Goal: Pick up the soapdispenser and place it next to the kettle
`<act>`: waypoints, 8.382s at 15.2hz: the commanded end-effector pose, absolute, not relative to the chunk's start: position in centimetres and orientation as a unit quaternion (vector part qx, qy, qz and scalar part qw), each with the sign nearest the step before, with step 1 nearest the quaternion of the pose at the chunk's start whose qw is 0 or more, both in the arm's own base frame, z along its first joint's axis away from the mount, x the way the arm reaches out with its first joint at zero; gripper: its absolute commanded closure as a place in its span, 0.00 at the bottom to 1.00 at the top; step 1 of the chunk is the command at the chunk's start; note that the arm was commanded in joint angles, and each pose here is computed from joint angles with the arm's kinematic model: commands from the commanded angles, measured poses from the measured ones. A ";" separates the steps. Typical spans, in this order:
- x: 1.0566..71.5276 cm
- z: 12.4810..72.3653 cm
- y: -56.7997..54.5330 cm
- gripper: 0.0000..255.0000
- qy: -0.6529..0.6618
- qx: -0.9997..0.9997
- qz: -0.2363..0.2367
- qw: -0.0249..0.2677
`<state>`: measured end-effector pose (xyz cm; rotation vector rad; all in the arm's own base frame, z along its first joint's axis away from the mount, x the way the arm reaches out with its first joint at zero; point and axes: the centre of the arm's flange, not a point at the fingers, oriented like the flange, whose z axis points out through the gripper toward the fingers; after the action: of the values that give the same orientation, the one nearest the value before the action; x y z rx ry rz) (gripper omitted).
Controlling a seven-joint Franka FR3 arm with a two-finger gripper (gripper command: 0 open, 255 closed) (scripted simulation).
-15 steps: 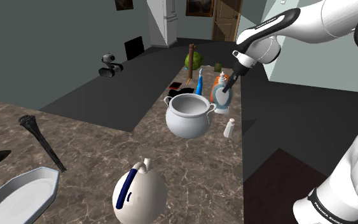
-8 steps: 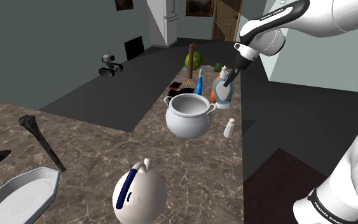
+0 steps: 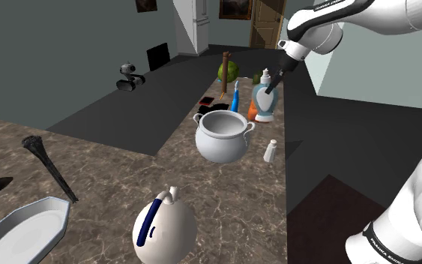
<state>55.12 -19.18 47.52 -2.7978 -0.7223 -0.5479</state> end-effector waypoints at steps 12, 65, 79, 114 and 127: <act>55.1 54.5 -19.2 1.00 -0.244 -0.947 -0.185 0.100; 38.1 66.5 16.6 1.00 -0.244 -0.947 -0.185 0.100; 30.2 66.5 33.4 1.00 -0.244 -0.947 -0.185 0.100; 21.0 56.5 52.8 1.00 -0.244 -0.947 -0.185 0.100; 21.0 49.7 52.8 1.00 -0.244 -0.947 -0.185 0.100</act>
<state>21.14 52.82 50.13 -2.7989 -0.7223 -0.5471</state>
